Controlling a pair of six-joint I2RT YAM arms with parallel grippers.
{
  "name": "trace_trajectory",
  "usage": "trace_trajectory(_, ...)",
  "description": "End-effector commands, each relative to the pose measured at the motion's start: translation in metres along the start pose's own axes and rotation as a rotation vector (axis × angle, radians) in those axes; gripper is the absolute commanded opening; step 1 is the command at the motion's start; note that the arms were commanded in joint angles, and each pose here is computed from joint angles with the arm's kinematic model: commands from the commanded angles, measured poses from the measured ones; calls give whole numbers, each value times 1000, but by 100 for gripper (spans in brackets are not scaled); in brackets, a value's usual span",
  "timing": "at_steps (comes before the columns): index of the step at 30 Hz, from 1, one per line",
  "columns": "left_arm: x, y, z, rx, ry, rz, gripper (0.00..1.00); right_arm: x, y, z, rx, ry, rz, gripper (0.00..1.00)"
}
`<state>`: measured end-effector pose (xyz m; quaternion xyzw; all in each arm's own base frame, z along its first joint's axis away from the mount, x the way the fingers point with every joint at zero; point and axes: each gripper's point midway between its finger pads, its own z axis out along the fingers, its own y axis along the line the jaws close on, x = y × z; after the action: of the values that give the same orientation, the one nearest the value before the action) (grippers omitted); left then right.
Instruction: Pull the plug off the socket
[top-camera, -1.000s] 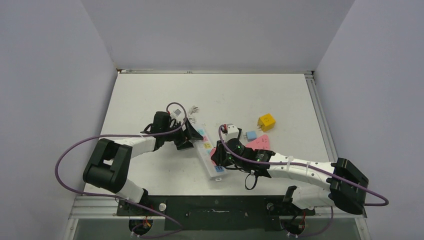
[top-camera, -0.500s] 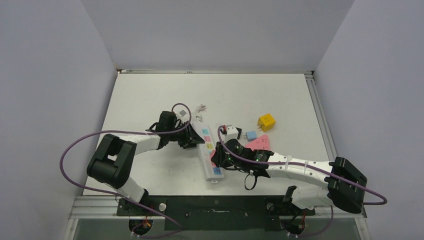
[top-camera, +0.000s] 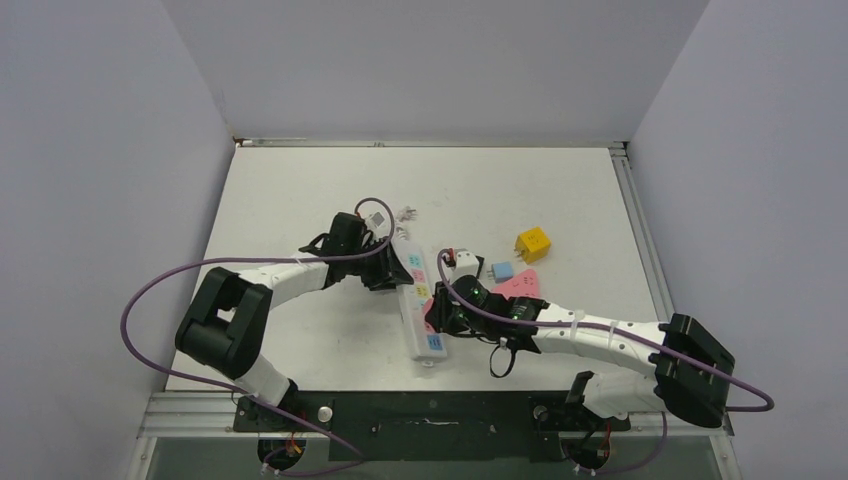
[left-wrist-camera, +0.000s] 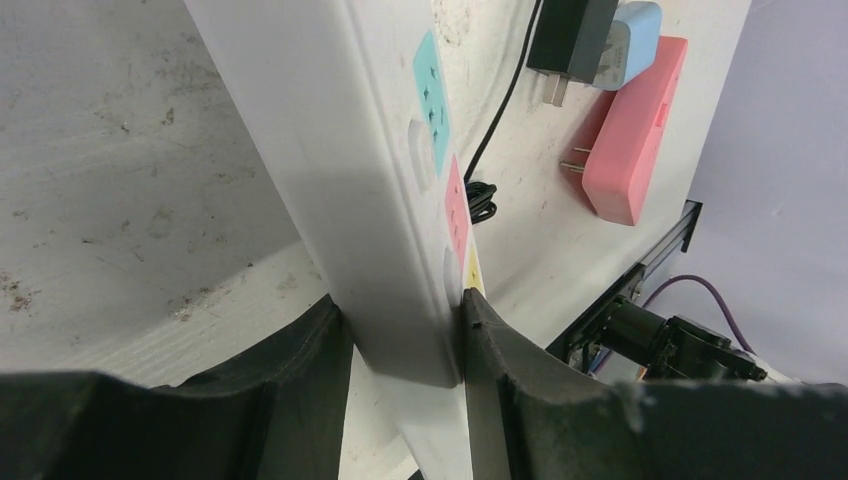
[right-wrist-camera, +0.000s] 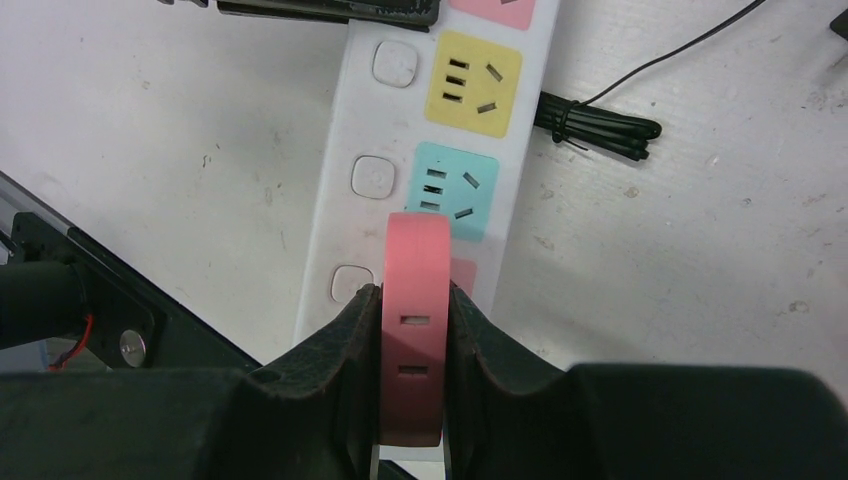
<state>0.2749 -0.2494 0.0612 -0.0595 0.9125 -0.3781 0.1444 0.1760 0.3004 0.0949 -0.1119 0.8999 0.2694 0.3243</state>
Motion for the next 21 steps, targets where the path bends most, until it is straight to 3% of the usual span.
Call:
trace_trajectory(1,-11,17,-6,-109,-47,184,0,-59,21,-18,-72,-161,28,5)
trace_trajectory(10,-12,23,-4,-139,-44,193,0,-73,4,-33,-44,-205,42,5)
trace_trajectory(17,-13,19,-4,-120,-38,180,0,-47,-18,-18,-32,-137,65,5)
trace_trajectory(19,-15,18,-5,-114,-42,176,5,-38,-22,-13,-40,-109,59,16)
trace_trajectory(21,-19,18,-8,-108,-54,173,21,-30,-31,-8,-19,-87,41,27)
